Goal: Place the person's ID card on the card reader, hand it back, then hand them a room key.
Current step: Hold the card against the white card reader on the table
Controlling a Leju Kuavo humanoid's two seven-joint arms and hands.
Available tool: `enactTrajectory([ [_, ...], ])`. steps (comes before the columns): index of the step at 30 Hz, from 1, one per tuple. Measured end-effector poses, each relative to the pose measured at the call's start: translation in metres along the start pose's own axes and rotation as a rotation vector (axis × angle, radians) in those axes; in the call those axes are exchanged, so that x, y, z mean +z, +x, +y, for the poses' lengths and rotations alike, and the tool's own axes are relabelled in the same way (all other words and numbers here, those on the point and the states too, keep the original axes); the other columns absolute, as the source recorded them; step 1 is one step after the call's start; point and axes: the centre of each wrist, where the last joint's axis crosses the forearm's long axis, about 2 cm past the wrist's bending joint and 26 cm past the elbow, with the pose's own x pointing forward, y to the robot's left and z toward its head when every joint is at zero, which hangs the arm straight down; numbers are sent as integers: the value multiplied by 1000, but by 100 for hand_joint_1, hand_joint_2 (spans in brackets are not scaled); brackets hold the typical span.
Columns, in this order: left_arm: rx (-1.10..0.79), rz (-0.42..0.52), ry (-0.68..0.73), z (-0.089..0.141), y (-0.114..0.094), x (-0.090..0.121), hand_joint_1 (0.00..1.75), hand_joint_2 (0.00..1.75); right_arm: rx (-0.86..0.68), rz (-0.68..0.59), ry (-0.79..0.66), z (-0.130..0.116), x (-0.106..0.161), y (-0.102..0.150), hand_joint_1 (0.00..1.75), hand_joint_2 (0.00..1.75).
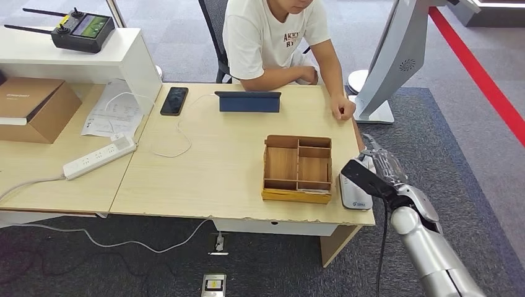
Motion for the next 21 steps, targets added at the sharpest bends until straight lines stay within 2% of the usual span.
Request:
enactTrajectory([
  [10, -16, 14, 4, 2, -2, 0, 0, 0, -12, 36, 53, 21, 2, -5, 175, 175],
  [21, -20, 25, -2, 6, -4, 0, 0, 0, -35, 80, 56, 29, 7, -17, 175, 175],
])
